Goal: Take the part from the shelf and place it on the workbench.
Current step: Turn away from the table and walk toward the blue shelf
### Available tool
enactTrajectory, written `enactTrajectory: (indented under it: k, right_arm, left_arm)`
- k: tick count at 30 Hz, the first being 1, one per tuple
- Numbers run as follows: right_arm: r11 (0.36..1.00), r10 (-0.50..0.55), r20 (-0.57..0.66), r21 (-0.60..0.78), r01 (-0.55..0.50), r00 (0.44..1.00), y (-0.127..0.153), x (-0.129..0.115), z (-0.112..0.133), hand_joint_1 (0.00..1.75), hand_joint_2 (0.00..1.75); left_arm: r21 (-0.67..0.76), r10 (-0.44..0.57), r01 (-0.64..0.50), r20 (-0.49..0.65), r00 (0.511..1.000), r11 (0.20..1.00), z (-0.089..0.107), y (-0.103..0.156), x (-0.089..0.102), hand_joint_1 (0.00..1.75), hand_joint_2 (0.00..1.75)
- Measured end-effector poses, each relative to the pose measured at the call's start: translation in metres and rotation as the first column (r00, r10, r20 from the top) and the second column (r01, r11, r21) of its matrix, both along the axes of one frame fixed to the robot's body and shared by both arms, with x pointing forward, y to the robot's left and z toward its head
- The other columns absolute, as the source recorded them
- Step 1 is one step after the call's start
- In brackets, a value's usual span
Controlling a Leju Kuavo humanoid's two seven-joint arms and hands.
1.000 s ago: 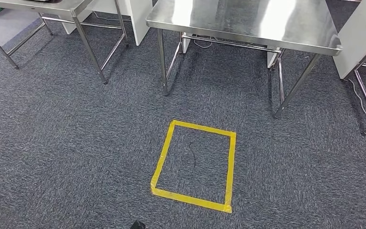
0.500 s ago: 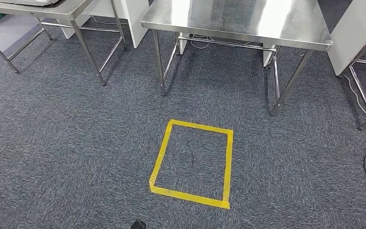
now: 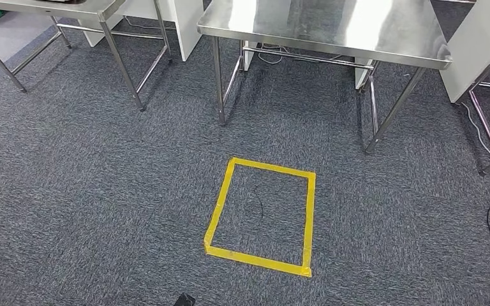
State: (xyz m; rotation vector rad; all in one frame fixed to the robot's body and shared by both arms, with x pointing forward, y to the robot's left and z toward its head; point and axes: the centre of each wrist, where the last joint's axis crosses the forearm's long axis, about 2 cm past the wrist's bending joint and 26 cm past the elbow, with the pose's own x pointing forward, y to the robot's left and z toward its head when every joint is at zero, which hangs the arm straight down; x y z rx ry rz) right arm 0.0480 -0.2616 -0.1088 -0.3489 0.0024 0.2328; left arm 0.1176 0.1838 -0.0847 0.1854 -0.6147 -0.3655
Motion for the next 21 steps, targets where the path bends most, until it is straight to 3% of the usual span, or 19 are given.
enactTrajectory:
  k: [1, 10, 21]
  right_arm:
    - [1.0, -0.002, -0.003, -0.003, 0.002, 1.0, 0.0, 0.0, 0.0, 0.0, 0.0]
    - [1.0, -0.017, -0.035, -0.024, 0.017, 0.999, 0.001, -0.001, 0.0, 0.0, 0.0]
    - [1.0, -0.005, -0.01, -0.011, 0.004, 1.0, 0.001, -0.002, 0.0, 0.0, 0.0]
  left_arm:
    - [-0.002, -0.005, 0.005, 0.0, 1.0, 1.0, 0.0, 0.0, 0.0, 0.0, 0.0]
    - [0.011, -0.042, 0.042, 0.013, 0.999, 0.999, 0.0, -0.002, 0.0, 0.0, 0.0]
    - [0.041, -0.007, 0.005, 0.048, 0.999, 0.999, -0.001, -0.009, -0.014, 0.0, 0.0]
